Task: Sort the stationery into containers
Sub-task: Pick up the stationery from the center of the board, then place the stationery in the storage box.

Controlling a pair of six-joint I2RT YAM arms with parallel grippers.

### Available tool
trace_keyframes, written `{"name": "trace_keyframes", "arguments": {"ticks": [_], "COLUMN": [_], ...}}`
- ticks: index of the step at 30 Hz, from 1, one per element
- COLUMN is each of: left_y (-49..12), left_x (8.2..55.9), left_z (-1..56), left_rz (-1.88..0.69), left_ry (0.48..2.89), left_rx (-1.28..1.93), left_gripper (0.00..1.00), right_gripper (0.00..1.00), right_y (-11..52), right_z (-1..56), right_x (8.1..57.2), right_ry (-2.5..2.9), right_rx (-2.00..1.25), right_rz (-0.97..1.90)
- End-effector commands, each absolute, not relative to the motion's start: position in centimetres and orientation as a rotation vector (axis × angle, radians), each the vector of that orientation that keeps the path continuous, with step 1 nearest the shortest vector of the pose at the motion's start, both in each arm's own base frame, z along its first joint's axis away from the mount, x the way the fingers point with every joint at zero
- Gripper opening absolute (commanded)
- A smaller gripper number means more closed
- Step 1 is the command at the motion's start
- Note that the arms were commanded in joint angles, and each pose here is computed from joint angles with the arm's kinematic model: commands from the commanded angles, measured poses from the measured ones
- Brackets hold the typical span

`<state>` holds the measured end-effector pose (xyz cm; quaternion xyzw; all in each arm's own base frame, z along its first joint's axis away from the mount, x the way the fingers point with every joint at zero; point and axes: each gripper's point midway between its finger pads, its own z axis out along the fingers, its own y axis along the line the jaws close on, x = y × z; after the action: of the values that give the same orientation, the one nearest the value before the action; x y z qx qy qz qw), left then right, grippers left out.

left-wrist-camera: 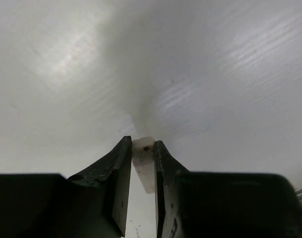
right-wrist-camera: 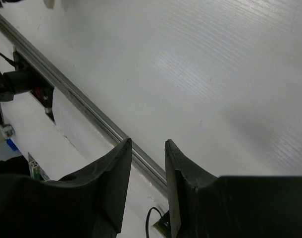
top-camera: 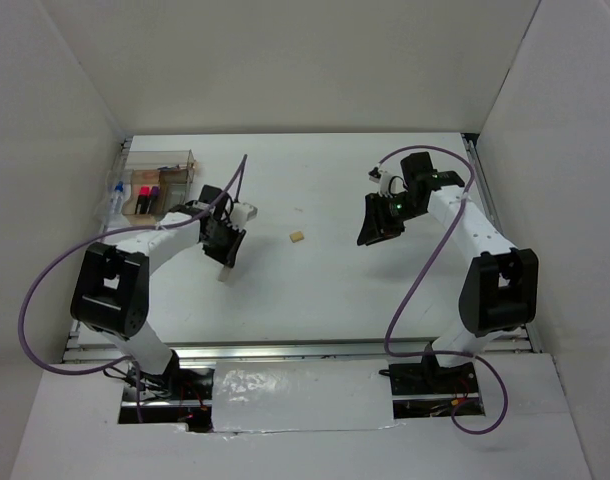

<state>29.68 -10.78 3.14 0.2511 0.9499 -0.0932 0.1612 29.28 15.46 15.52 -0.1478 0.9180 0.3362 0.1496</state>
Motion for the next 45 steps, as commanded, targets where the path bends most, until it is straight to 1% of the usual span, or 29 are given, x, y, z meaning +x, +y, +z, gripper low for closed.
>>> {"name": "trace_keyframes", "arguments": {"ticks": [1,3,4,6,7,8,10,12,13,15,16,17,19,26,29,30,32,33,34,35,37,38,40,41,42,43,45], "left_y": [-11.5,-11.1,-10.3,-8.4,-7.7,-6.9,-4.4,-2.4,-0.9,1.2,1.8,2.6,4.1,7.3,7.8,8.0,8.4,8.6,8.6,8.8,8.5,8.2,7.0,6.2,5.3,3.1,0.0], "left_x": [35.1,36.8,38.7,41.0,43.0,44.4,47.9,49.9,51.7,53.2,54.2,54.8,56.1,56.7,56.1,56.0,55.7,55.6,55.6,55.6,55.7,55.8,56.1,56.0,55.9,55.7,54.8], "left_z": [10.1,11.9,14.0,15.1,17.3,16.9,18.1,18.6,18.8,18.9,20.0,18.9,18.9,17.0,15.1,14.8,14.1,13.9,14.0,14.1,14.9,15.5,17.4,18.1,19.6,19.8,21.5], "left_rz": [-0.279,-0.262,-0.244,-0.213,-0.185,-0.165,-0.120,-0.089,-0.073,-0.052,-0.034,-0.022,0.018,0.082,0.090,0.088,0.079,0.073,0.054,0.046,0.025,0.016,-0.004,-0.022,-0.033,-0.073,-0.137], "left_ry": [2.474,2.435,2.386,2.371,2.317,2.327,2.299,2.290,2.282,2.275,2.244,2.263,2.242,2.257,2.298,2.306,2.322,2.329,2.325,2.321,2.303,2.285,2.232,2.216,2.182,2.167,2.118], "left_rx": [0.703,0.688,0.647,0.585,0.559,0.542,0.476,0.434,0.393,0.344,0.339,0.326,0.308,0.286,0.285,0.280,0.272,0.262,0.263,0.249,0.252,0.265,0.303,0.327,0.353,0.401,0.488], "left_gripper": [0.01,0.01,0.00,0.00,0.00,0.00,0.00,0.00,0.00,0.00,0.00,0.00,0.00,0.02,0.08,0.23,0.32,0.42,0.47,0.55,0.63,0.68,0.71,0.71,0.71,0.71,0.66], "right_gripper": [0.40,0.40,0.40,0.40,0.40,0.40,0.40,0.40,0.40,0.40,0.40,0.40,0.40,0.40,0.41,0.41,0.43,0.43,0.43,0.44,0.44,0.44,0.44,0.44,0.44,0.44,0.44], "right_y": [16.0,16.0,16.0,16.1,16.1,16.1,16.1,16.2,16.2,16.2,16.1,16.1,16.0,16.0,16.0,16.1,16.1,16.0,16.1,16.2,16.2,16.2,16.2,16.2,16.3,16.3,16.2], "right_z": [15.8,15.8,15.8,15.7,15.7,15.7,15.6,15.6,15.5,15.5,15.3,15.3,15.3,15.4,15.4,15.4,15.3,15.4,15.4,15.4,15.5,15.5,15.5,15.5,15.5,15.6,15.5], "right_x": [29.4,29.5,29.4,29.3,29.3,29.4,29.4,29.3,29.3,29.2,29.1,29.0,29.0,29.1,29.1,29.2,29.2,29.1,29.0,29.1,29.1,29.1,29.1,29.1,29.0,29.1,29.1], "right_ry": [2.623,2.622,2.622,2.626,2.626,2.624,2.629,2.630,2.635,2.634,2.639,2.635,2.635,2.644,2.648,2.648,2.647,2.647,2.647,2.647,2.646,2.645,2.645,2.645,2.646,2.642,2.644], "right_rx": [-0.455,-0.457,-0.457,-0.462,-0.462,-0.462,-0.464,-0.466,-0.464,-0.466,-0.467,-0.470,-0.469,-0.465,-0.465,-0.467,-0.473,-0.471,-0.474,-0.476,-0.476,-0.477,-0.479,-0.479,-0.481,-0.482,-0.475], "right_rz": [0.997,0.995,0.995,0.995,0.995,0.995,0.992,0.995,0.988,0.988,0.983,0.979,0.972,0.973,0.970,0.968,0.963,0.961,0.964,0.960,0.956,0.956,0.953,0.953,0.954,0.951,0.943]}}
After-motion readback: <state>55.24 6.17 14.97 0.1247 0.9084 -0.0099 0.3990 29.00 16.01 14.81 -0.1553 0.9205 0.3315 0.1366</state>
